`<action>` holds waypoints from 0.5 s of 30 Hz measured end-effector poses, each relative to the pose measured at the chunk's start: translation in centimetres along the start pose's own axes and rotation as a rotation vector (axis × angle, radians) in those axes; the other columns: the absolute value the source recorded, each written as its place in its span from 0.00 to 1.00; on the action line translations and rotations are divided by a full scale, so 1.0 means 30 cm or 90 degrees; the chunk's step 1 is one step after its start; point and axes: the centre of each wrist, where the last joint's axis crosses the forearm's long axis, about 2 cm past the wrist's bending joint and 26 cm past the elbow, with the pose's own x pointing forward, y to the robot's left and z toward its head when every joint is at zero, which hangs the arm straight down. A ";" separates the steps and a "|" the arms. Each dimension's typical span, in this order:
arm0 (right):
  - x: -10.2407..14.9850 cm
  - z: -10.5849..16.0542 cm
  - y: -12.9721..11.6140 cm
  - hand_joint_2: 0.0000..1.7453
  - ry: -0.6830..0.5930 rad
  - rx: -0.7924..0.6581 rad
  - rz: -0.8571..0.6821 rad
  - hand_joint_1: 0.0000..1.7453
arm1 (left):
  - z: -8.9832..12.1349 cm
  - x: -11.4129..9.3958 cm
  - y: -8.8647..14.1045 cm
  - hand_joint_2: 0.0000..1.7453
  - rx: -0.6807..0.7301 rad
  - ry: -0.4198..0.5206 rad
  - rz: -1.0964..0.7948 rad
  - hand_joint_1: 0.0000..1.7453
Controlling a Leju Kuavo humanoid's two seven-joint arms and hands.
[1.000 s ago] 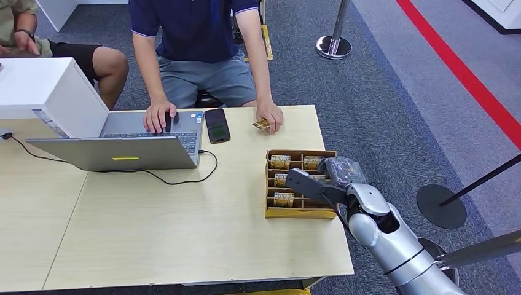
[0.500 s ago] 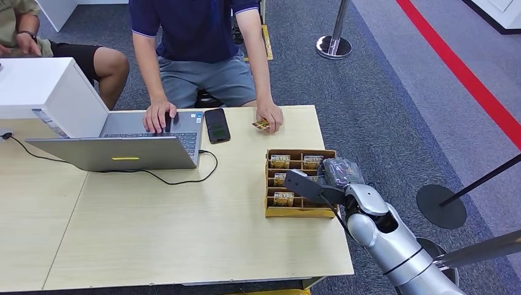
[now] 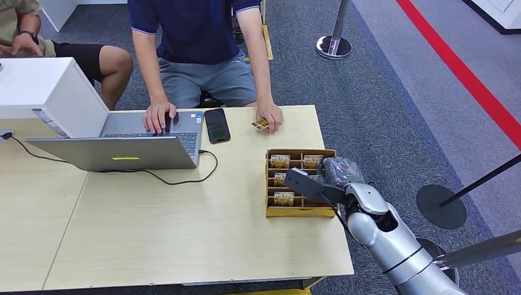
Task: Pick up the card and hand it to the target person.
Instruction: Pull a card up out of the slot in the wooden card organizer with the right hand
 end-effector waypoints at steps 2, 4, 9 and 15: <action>-0.002 0.010 -0.031 1.00 0.001 -0.023 -0.005 0.81 | 0.000 0.000 0.000 1.00 0.003 0.000 0.001 0.00; -0.005 0.021 -0.069 1.00 0.004 -0.051 -0.009 0.81 | 0.000 0.000 -0.002 1.00 0.005 0.001 0.004 0.00; -0.006 0.061 -0.168 1.00 0.005 -0.121 -0.018 0.81 | 0.001 0.000 -0.008 1.00 0.007 0.005 0.013 0.00; -0.006 0.123 -0.272 1.00 0.005 -0.201 -0.029 0.81 | 0.002 -0.001 -0.018 1.00 0.005 0.007 0.021 0.00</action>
